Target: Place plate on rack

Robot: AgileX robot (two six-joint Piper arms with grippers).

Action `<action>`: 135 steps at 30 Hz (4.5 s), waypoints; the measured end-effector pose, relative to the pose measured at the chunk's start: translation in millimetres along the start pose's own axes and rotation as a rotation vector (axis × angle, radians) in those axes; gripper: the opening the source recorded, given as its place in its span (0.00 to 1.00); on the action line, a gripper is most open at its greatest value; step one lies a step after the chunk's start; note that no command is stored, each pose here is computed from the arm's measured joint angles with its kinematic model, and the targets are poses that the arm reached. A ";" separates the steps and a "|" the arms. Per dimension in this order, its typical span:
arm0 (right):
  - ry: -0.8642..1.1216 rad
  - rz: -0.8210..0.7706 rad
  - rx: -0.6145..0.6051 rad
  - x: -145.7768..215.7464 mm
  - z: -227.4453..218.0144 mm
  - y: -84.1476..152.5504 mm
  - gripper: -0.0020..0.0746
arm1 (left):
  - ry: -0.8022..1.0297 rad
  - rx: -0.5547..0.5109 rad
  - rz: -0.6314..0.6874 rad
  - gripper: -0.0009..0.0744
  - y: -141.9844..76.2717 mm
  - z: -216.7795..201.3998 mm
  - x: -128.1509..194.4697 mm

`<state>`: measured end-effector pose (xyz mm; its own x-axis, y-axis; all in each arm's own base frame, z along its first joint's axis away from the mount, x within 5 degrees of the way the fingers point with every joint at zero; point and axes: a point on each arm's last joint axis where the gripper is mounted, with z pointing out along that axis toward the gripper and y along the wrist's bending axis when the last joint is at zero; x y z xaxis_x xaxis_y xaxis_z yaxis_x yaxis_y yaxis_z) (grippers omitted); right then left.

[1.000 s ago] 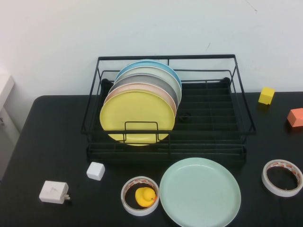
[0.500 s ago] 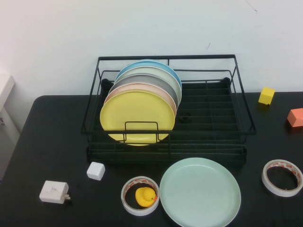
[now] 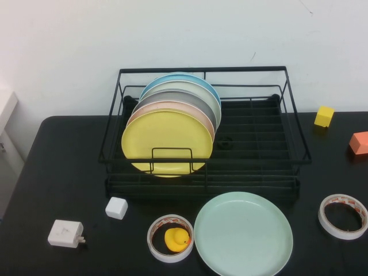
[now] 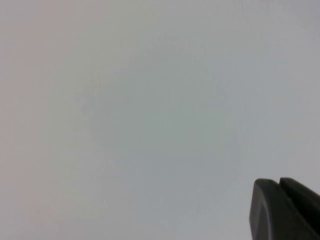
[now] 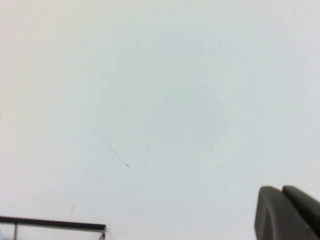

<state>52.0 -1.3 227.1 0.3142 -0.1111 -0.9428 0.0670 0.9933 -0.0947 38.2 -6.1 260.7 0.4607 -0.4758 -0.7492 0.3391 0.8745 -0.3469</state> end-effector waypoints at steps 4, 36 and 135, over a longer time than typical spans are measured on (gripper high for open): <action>-0.006 0.076 0.000 -0.5 0.0 0.0 0.02 | 0.153 -0.061 0.164 0.01 -11.4 11.9 -24.4; 1.084 0.256 -0.551 37.5 80.4 44.2 0.02 | 0.540 -0.405 -0.083 0.01 14.3 20.0 7.5; 1.158 0.548 -1.108 84.9 163.4 181.6 0.04 | 1.116 -0.225 -0.773 0.68 -40.7 38.0 31.0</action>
<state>245.6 164.2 182.1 -0.7671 -0.1885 -0.6132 -0.6114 0.5043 0.6098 69.8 -60.0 273.0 -0.7163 -0.6096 -0.3397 0.0173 0.4711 -0.8819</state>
